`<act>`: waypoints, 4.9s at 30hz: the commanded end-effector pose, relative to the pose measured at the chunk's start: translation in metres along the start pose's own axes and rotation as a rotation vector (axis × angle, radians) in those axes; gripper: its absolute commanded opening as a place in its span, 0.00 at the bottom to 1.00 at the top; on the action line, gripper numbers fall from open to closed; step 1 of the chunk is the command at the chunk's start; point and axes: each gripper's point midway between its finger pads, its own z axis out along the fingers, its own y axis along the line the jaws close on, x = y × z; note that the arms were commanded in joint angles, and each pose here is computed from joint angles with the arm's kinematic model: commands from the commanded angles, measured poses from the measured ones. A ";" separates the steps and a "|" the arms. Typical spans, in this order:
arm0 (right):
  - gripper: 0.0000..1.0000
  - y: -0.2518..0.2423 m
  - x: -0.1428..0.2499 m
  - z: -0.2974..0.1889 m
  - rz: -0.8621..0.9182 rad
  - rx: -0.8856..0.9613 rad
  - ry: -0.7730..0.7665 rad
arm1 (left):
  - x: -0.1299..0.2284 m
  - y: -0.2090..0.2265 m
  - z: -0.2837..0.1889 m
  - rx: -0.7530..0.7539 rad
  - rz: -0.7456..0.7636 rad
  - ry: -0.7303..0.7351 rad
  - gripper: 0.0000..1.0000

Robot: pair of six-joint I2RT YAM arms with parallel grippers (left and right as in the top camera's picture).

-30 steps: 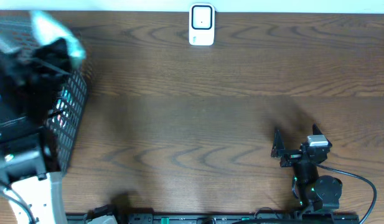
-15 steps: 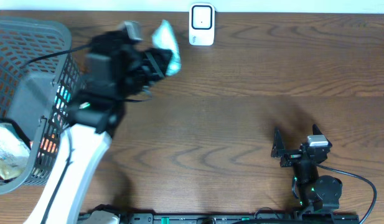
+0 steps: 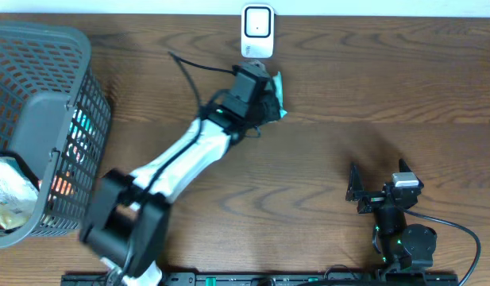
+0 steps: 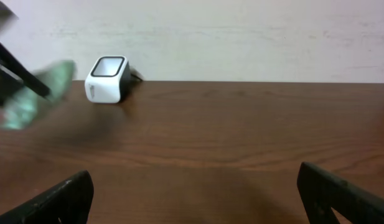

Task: Scan the item barcode
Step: 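Carry the tissue pack toward the scanner and set it down, then return the left gripper into the grey basket, then grasp the white-and-orange snack bag in the basket with the left gripper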

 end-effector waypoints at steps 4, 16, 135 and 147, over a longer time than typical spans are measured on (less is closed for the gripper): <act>0.99 -0.003 0.000 0.000 0.010 0.013 -0.001 | 0.017 -0.011 0.036 0.019 0.055 -0.012 0.09; 0.99 -0.003 0.000 0.000 0.010 0.013 -0.001 | 0.015 0.000 0.047 -0.051 0.066 -0.068 0.39; 0.99 -0.003 0.000 0.000 0.010 0.013 0.000 | 0.049 0.494 -0.371 -1.133 -0.885 0.038 0.88; 0.99 -0.003 0.000 0.000 0.010 0.013 0.000 | 0.042 0.494 -0.374 -1.129 -0.878 0.007 0.08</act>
